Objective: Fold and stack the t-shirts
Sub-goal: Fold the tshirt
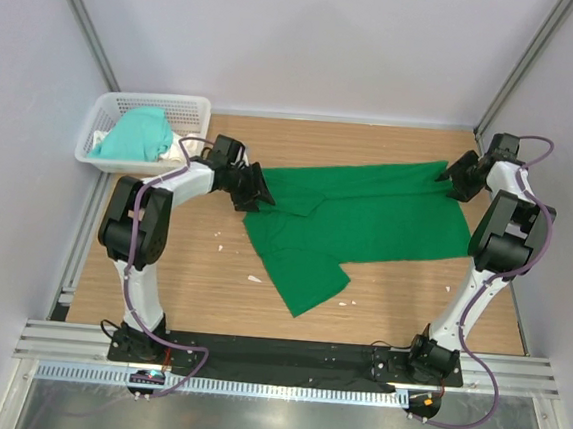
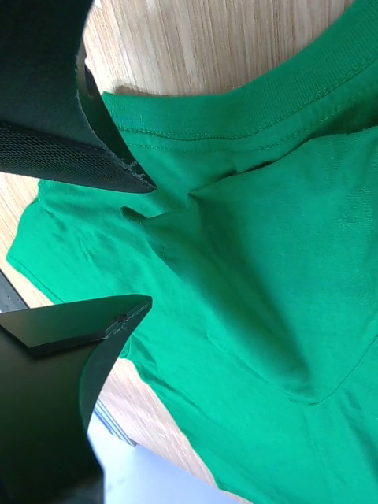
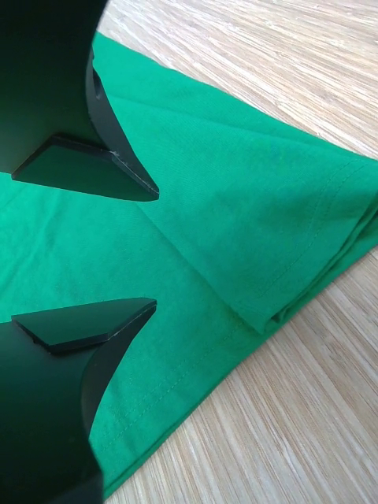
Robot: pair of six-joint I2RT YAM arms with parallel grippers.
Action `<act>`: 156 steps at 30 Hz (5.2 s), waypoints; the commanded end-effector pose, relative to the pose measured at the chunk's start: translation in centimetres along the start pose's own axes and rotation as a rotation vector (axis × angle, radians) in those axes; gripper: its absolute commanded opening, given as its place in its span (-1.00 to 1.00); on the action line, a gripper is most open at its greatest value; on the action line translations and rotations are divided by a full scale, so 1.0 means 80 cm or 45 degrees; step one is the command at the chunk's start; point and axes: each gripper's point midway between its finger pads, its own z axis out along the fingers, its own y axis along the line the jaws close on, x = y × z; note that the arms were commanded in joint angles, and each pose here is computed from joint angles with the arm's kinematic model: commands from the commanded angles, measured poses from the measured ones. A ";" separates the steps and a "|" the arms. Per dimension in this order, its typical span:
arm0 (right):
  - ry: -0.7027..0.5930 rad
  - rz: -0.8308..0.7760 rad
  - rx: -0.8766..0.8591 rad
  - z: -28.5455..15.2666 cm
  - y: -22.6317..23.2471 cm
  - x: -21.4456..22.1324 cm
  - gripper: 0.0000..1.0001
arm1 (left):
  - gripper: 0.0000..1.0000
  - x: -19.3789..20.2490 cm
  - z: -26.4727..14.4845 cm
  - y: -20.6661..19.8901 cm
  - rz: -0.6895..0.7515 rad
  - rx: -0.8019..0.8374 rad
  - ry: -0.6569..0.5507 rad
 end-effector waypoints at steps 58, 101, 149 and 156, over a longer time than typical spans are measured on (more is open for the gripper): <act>-0.188 0.224 -0.062 0.014 0.024 -0.075 -0.97 | -1.00 -0.075 -0.087 -0.128 0.095 0.280 -0.229; -0.357 0.324 -0.564 -0.011 0.115 -0.149 -0.97 | -1.00 -0.176 -0.076 -0.117 -0.170 0.474 -0.296; -0.103 0.266 -0.251 0.009 0.031 -0.059 -0.98 | -1.00 -0.076 -0.040 -0.018 -0.422 0.164 -0.090; -0.098 0.267 -0.227 0.017 0.023 -0.055 -0.97 | -1.00 -0.065 -0.026 0.001 -0.436 0.114 -0.064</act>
